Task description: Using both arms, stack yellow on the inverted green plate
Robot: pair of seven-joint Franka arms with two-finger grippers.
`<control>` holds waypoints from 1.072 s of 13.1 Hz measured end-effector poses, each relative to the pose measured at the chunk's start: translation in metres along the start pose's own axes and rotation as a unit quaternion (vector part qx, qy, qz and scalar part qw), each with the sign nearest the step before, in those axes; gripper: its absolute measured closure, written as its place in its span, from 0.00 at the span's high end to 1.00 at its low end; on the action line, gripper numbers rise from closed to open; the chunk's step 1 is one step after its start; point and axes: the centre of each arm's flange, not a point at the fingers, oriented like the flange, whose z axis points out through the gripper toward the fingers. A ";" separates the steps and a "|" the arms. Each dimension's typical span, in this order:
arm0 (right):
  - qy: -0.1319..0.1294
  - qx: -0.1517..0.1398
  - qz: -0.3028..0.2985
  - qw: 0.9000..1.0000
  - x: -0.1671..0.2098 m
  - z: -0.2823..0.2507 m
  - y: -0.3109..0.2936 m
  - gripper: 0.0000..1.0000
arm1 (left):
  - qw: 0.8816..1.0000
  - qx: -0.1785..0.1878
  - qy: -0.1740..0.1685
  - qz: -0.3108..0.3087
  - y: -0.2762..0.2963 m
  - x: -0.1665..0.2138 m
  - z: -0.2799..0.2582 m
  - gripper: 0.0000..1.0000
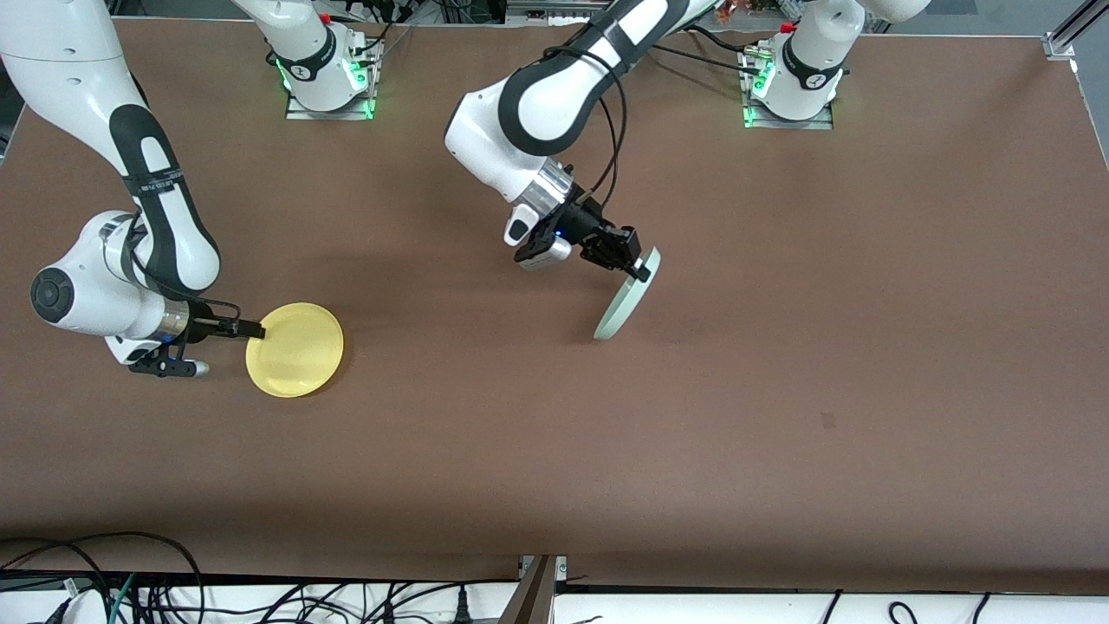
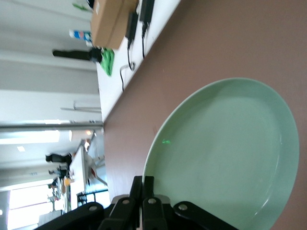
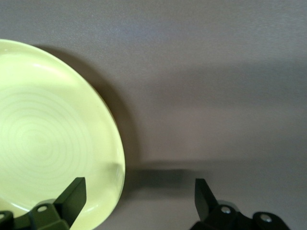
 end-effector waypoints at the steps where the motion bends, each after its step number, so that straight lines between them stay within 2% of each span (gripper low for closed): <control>1: 0.000 0.002 -0.003 1.000 0.000 0.005 0.001 1.00 | 0.999 0.025 0.030 0.003 0.006 0.006 0.001 0.03; 3: 0.000 0.002 -0.005 1.000 0.000 0.010 0.003 1.00 | 0.994 0.076 0.073 0.013 0.025 0.015 0.009 0.03; 4: 0.000 0.002 -0.005 1.000 0.000 0.010 0.003 0.91 | 0.993 0.089 0.081 0.016 0.037 0.018 0.014 0.03; 8: 0.004 0.002 -0.005 1.000 0.002 0.007 0.003 0.39 | 0.991 0.094 0.094 0.019 0.067 0.029 0.030 0.03; 11: 0.007 0.006 -0.005 1.000 0.003 0.004 0.000 0.07 | 0.989 0.082 0.120 0.026 0.079 0.038 0.041 0.03; 14: 0.009 0.007 -0.004 1.000 0.003 0.001 0.000 0.04 | 0.987 0.085 0.129 0.034 0.091 0.039 0.048 0.03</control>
